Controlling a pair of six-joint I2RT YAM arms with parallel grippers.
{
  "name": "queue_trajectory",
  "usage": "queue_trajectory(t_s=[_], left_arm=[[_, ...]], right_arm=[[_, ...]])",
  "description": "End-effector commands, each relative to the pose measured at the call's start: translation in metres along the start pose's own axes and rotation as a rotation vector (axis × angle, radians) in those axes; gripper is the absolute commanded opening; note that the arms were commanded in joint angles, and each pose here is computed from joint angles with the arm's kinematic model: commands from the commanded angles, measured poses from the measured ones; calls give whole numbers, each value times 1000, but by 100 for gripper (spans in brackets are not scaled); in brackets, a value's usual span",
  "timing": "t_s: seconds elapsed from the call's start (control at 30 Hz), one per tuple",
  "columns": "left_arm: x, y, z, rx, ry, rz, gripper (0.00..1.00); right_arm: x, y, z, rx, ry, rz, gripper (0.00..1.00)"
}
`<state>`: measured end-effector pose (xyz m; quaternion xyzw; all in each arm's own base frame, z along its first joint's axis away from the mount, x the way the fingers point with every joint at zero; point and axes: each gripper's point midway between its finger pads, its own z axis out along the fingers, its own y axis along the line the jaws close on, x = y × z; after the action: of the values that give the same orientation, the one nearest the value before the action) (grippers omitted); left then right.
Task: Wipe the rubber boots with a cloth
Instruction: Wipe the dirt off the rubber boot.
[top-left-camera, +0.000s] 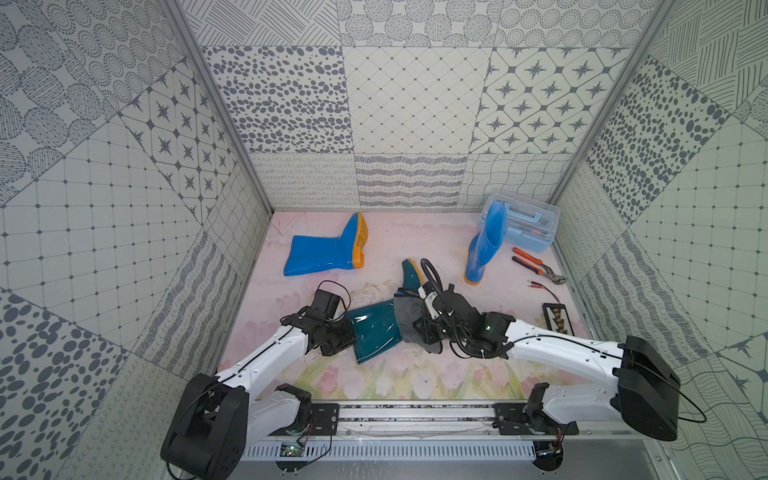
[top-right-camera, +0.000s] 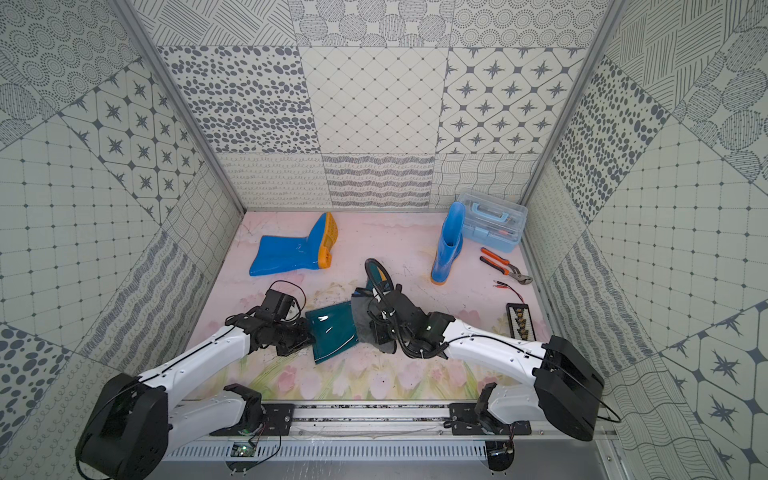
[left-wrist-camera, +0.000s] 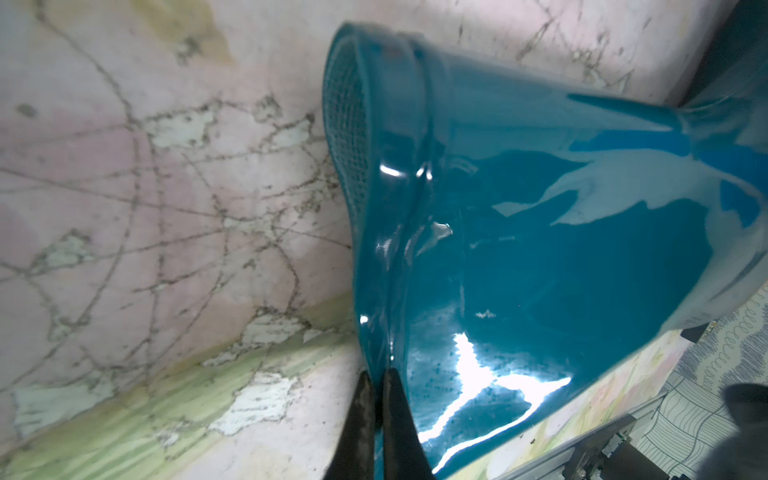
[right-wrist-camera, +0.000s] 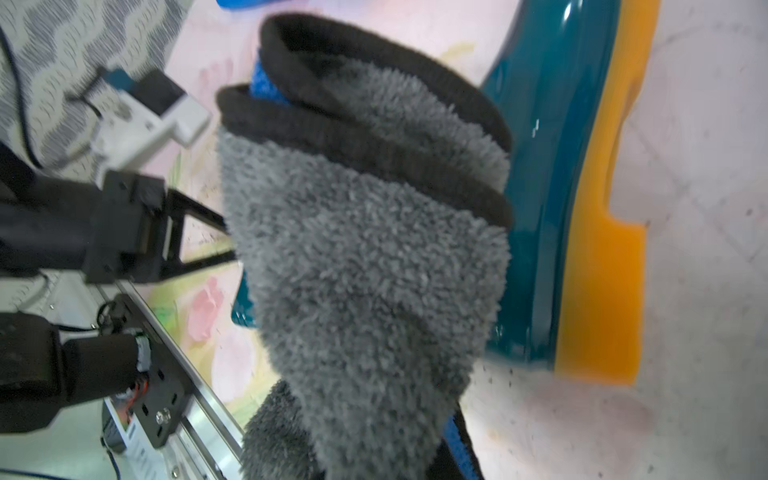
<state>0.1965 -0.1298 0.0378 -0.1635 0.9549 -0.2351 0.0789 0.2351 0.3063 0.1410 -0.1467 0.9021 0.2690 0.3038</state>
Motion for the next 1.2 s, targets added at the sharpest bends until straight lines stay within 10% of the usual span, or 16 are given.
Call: queue_trajectory(t_s=[0.0,0.4,1.17], left_arm=[[7,12,-3,-57,13,6,0],[17,18,1,-44,20,-21,0],[18,22,0,-41,-3,-31,0]], right_arm=[[-38,-35,18,113,-48,60,0],[-129,-72,90,278,-41,19,0],[31,-68,16,308,90,115,0]])
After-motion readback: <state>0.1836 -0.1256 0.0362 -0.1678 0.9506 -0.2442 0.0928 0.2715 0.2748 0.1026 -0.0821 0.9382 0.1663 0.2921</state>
